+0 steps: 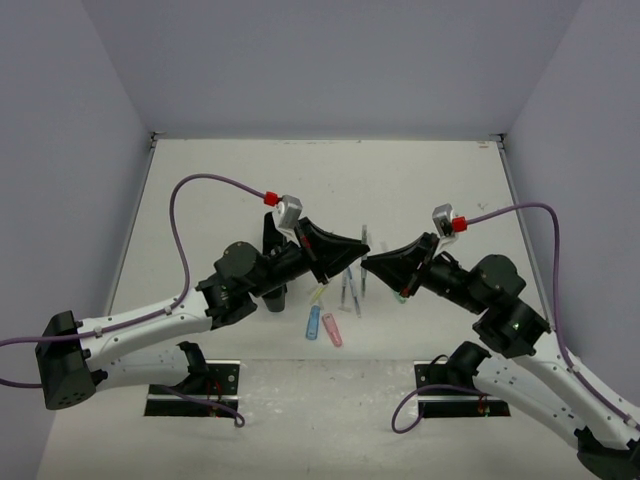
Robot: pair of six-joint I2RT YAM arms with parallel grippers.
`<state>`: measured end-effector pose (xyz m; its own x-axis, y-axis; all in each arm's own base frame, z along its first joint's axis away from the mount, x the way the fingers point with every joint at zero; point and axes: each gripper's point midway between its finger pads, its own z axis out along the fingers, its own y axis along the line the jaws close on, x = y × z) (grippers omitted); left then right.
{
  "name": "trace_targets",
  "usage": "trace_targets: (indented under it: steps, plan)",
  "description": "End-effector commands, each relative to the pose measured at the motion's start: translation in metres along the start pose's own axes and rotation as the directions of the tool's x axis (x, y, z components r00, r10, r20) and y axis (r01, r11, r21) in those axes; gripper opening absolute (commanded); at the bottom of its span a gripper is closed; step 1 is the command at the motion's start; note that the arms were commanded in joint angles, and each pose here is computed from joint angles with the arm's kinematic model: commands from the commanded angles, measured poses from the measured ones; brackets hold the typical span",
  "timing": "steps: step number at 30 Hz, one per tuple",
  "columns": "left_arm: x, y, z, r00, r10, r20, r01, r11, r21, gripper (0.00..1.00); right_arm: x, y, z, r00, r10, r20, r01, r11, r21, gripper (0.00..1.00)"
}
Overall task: Sort the stationery into containers
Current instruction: Close the pen cap on the pen.
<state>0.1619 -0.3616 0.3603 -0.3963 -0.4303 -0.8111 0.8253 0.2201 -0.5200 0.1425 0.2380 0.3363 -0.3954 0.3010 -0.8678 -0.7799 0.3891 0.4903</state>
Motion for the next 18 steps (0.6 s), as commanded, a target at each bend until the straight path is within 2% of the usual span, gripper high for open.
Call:
trace_targets:
  steps: [1, 3, 6, 8, 10, 11, 13, 15, 16, 18]
  plan:
    - [-0.008, -0.017, 0.004, 0.999, 0.051, -0.003, -0.051, 0.996, 0.08, 0.0, -0.027, 0.026, -0.001, 0.997, -0.05, 0.067, 0.056, 0.994, -0.099, 0.0]
    - [-0.007, -0.017, 0.003, 0.999, 0.052, -0.002, -0.051, 0.995, 0.085, 0.0, -0.024, 0.029, 0.0, 0.997, -0.054, 0.049, 0.06, 0.991, -0.117, 0.03]
    - [-0.013, -0.02, 0.002, 0.998, 0.057, 0.017, -0.058, 0.994, 0.092, 0.0, -0.015, 0.03, 0.005, 0.999, -0.053, 0.007, 0.053, 0.988, -0.142, 0.28]
    - [-0.016, -0.022, 0.003, 0.998, 0.061, 0.02, -0.062, 0.994, 0.093, 0.0, -0.011, 0.028, 0.009, 0.999, -0.039, -0.008, 0.037, 0.989, -0.143, 0.3]
    - [-0.018, -0.022, 0.004, 0.998, 0.065, 0.022, -0.066, 0.994, 0.085, 0.0, -0.009, 0.028, 0.012, 0.999, -0.032, -0.014, 0.029, 0.988, -0.149, 0.26]
    - [-0.02, -0.022, 0.004, 0.997, 0.068, 0.026, -0.07, 0.994, 0.086, 0.0, -0.01, 0.029, 0.012, 0.999, -0.032, -0.014, 0.029, 0.988, -0.153, 0.19]
    - [-0.022, -0.023, 0.004, 0.997, 0.067, 0.033, -0.069, 0.994, 0.081, 0.0, -0.011, 0.029, 0.013, 0.999, -0.031, -0.013, 0.029, 0.987, -0.156, 0.13]
    - [-0.023, -0.022, 0.004, 0.997, 0.068, 0.035, -0.07, 0.995, 0.076, 0.0, -0.013, 0.029, 0.013, 0.999, -0.039, -0.013, 0.036, 0.988, -0.153, 0.01]
    - [-0.023, -0.021, 0.004, 0.997, 0.071, 0.032, -0.073, 0.995, 0.071, 0.0, -0.014, 0.03, 0.012, 0.999, -0.046, -0.009, 0.044, 0.988, -0.15, 0.0]
    - [-0.024, -0.019, 0.005, 0.996, 0.086, 0.027, -0.087, 0.995, 0.056, 0.29, -0.014, 0.029, 0.011, 0.998, -0.054, -0.014, 0.051, 0.988, -0.145, 0.0]
